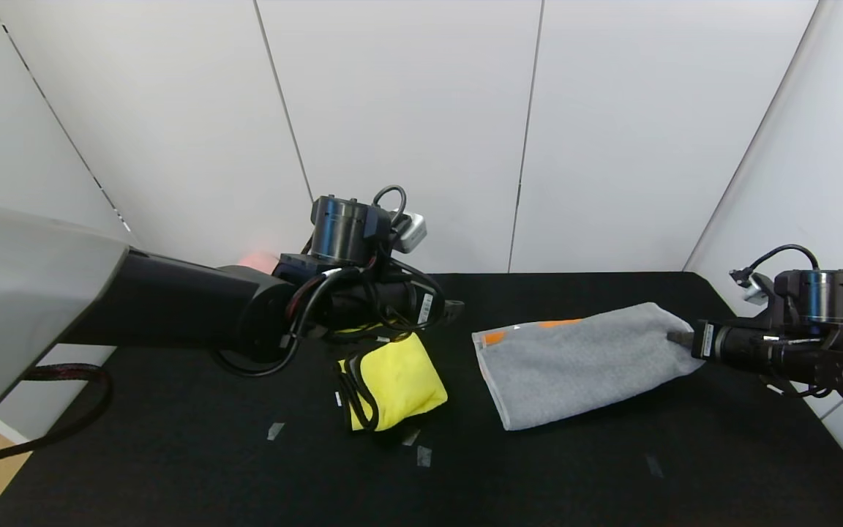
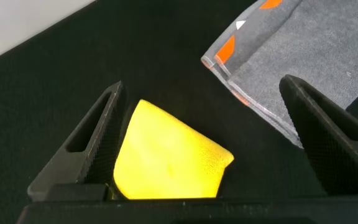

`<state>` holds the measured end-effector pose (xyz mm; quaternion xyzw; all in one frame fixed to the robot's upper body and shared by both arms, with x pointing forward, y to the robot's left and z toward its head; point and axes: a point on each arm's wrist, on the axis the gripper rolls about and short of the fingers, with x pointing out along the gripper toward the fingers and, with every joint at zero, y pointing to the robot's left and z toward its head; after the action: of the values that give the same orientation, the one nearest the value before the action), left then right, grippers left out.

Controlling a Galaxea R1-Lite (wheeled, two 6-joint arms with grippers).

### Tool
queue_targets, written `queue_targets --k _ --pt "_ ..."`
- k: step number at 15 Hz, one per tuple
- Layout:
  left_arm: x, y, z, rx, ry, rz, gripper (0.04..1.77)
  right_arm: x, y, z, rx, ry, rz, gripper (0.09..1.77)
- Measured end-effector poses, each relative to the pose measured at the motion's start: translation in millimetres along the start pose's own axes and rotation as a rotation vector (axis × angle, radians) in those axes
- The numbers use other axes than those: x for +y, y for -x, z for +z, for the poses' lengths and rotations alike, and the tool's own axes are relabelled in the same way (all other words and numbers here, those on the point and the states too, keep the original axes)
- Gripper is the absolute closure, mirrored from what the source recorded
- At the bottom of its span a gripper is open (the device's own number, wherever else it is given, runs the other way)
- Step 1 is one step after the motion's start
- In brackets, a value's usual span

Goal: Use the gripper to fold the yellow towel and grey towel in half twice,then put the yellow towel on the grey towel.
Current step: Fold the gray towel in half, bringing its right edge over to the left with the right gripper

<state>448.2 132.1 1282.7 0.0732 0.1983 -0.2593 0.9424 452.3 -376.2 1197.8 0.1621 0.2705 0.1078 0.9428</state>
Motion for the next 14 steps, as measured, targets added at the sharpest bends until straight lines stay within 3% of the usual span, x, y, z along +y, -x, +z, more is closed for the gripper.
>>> queue_targets --k 9,14 --pt "-0.1 0.7 1.0 -0.015 0.000 0.002 0.09 2.5 0.4 0.8 -0.001 0.004 0.004 1.70" --pt "-0.5 1.6 0.3 -0.014 -0.001 0.000 0.09 33.7 -10.7 -9.3 0.041 0.042 0.074 1.70"
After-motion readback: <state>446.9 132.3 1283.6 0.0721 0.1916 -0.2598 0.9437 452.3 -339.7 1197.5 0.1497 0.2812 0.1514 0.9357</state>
